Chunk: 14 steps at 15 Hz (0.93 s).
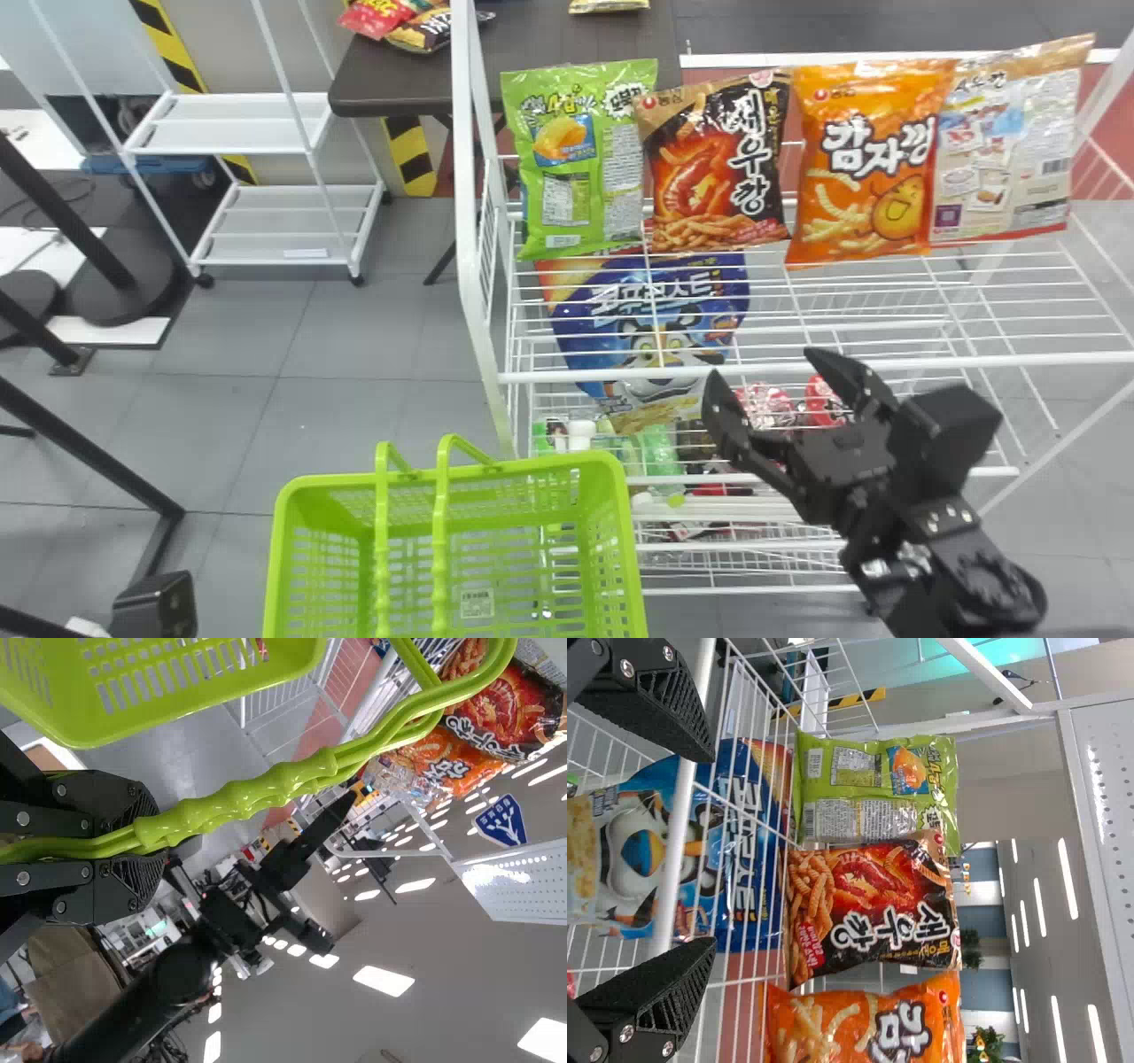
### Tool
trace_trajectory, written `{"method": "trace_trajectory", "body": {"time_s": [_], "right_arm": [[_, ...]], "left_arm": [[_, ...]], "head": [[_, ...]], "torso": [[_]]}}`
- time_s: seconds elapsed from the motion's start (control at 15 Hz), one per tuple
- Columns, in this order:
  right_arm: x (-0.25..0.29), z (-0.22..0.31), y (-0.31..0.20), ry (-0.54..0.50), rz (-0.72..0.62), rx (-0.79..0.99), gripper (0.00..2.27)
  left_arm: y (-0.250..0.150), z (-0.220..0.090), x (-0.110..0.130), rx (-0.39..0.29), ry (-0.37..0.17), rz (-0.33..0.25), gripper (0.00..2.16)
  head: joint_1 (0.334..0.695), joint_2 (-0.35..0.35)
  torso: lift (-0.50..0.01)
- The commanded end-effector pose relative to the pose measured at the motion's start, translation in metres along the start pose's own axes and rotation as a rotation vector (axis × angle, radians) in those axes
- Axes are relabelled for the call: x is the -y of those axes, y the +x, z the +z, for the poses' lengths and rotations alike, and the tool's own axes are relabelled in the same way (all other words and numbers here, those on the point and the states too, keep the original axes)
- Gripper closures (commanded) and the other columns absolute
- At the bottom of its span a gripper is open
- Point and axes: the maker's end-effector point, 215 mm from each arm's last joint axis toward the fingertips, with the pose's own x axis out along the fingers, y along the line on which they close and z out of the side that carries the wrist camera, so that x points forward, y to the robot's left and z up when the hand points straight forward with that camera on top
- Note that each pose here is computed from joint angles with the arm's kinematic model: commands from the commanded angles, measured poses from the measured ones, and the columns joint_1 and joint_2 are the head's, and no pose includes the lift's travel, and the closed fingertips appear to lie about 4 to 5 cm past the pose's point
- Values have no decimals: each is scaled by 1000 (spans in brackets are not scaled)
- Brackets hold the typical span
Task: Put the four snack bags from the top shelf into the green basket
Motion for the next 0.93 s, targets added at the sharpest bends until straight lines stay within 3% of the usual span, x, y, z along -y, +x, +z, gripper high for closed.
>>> {"method": "trace_trajectory", "body": {"time_s": [0.0, 0.27, 0.53, 0.87], "right_arm": [[-16, 24, 36, 5, 23, 36, 70], [-13, 49, 96, 25, 17, 72, 66], [3, 76, 154, 45, 34, 147, 70], [-38, 87, 198, 145, 217, 131, 66]], "left_arm": [[0, 0, 2, -2, 2, -10, 2145], [1, 7, 0, -20, 4, -18, 2145], [4, 11, -5, -30, -14, -39, 2145], [-3, 15, -6, -14, -17, -36, 2145]], "head": [[695, 107], [695, 157], [695, 155], [695, 186]], "torso": [[0], [0], [0], [0]]}}
